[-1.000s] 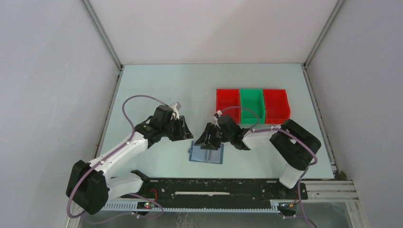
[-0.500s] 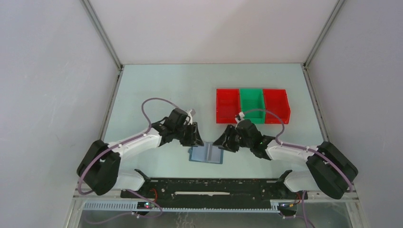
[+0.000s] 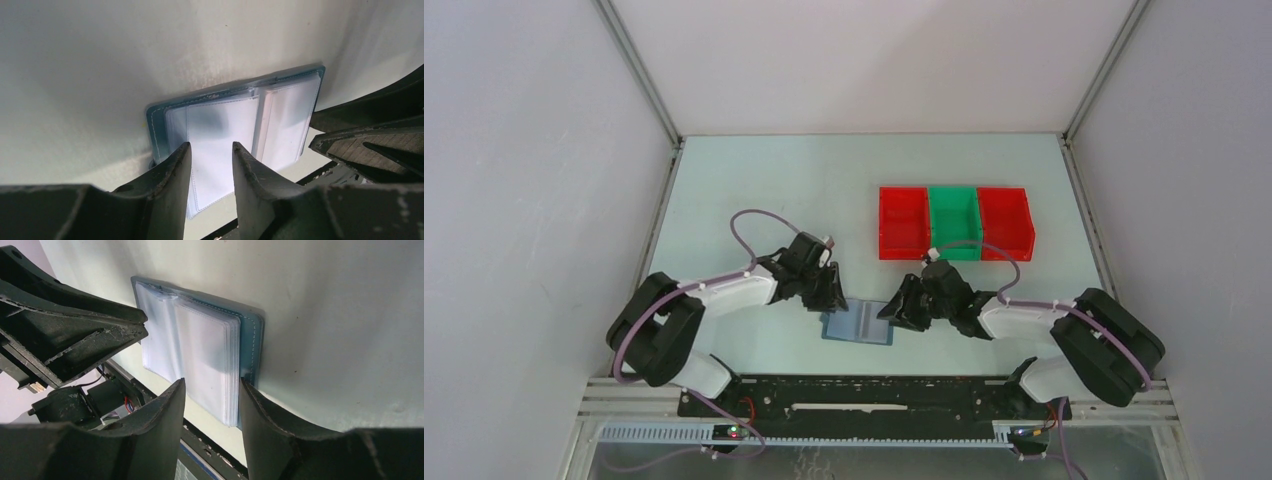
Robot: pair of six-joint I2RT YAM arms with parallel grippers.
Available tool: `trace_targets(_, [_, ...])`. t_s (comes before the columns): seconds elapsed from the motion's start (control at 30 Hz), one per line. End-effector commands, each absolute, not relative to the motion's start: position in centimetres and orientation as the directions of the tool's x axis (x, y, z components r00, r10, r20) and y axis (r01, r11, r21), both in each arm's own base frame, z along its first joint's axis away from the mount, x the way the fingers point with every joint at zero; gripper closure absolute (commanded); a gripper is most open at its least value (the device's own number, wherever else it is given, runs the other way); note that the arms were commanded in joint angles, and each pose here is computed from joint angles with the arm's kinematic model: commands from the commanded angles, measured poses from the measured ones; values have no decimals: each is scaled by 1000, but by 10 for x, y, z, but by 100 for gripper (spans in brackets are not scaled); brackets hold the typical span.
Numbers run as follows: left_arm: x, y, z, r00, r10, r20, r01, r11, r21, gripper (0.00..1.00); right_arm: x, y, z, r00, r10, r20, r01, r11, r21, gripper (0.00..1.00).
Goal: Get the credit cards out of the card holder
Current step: Remove the credit card from the card holder.
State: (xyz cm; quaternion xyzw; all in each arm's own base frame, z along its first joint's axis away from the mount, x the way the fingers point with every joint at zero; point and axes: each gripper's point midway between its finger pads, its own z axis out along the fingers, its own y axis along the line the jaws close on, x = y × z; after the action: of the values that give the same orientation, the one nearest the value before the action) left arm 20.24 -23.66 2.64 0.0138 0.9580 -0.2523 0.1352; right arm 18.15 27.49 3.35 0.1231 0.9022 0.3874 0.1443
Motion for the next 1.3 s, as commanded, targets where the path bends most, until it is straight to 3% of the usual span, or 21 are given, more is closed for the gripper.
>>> trace_targets(0.0, [201,-231,13,-963,-43,-265,86,887,-454,59,187,285,48,-921,342,-185,83,637,766,48])
trace_targets(0.23, [201,-233,9,-966,-39,-256,86,884,-459,59,191,279,64,-883,376,-282,42,660,750,47])
trace_targets(0.77, [200,-232,7,-967,-32,-254,91,884,-458,60,178,302,40,-932,310,-190,54,634,771,47])
trace_targets(1.27, [197,-232,6,-968,-29,-249,93,880,-466,60,183,312,72,-919,290,-269,-32,623,781,48])
